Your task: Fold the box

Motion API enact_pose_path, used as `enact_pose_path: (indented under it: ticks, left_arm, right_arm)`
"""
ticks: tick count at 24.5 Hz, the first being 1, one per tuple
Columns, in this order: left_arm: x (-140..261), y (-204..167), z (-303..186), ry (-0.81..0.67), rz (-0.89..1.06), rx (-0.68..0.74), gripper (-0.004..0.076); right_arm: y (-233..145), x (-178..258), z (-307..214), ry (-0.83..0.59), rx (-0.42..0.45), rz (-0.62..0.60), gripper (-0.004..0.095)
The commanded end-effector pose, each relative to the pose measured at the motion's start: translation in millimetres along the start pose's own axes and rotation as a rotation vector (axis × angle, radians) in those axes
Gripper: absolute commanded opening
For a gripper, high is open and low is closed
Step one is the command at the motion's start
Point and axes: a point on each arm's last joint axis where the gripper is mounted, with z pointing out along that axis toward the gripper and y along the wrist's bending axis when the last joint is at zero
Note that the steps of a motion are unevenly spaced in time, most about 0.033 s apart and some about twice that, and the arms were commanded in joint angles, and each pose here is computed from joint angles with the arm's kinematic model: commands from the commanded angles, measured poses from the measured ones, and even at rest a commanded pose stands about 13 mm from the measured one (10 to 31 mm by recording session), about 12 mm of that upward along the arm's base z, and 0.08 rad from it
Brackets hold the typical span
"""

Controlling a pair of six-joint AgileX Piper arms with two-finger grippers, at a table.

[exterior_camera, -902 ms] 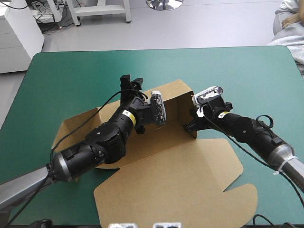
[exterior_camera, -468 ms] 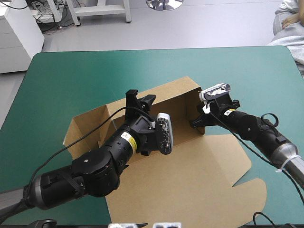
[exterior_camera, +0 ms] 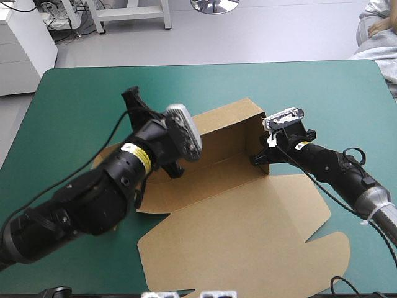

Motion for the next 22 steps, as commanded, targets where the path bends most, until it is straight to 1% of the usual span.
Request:
enact_pose_path:
  ticks: [1,5,8,9,10,11,13,15,18,22]
  left_arm:
    - [20,48,-10,0.038,-0.168,-0.03,0.0015]
    - [60,77,-4,0.165,-0.357,0.011,0.0015]
    - [94,93,-2,0.277,-0.518,0.006,0.0015]
    - [118,100,-5,0.363,-0.651,0.011,0.0015]
    - [128,102,-8,0.4,-0.721,0.025,0.0015]
    - [143,105,-12,0.435,-0.83,0.034,0.0012]
    - [158,112,-18,0.454,-0.95,0.021,0.0012]
    - [170,116,-24,0.482,-1.006,-0.006,0.0012]
    - [176,116,-27,0.518,-1.02,-0.016,0.0012]
    - [179,117,-28,0.53,-1.024,-0.023,0.0008]
  right_arm:
    - [-5,-22,-13,-0.118,0.045,0.017,-0.0019]
    - [-5,-22,-13,-0.116,0.044,0.009,-0.0019]
    - [-5,-22,-13,-0.116,0.044,0.009,-0.0019]
    - [-5,-22,-13,-0.116,0.045,0.006,-0.0019]
    - [-5,-22,-13,-0.115,0.045,0.005,-0.0019]
    - [-5,-22,-13,-0.115,0.046,0.0,-0.0019]
    - [-5,-21,-14,-0.104,0.046,-0.031,-0.0019]
    - [-2,-18,-17,-0.068,0.024,-0.065,-0.0019]
    - [1,-17,-23,-0.013,-0.015,-0.096,-0.0019]
    - [-2,-26,-34,0.08,-0.052,-0.055,-0.0019]
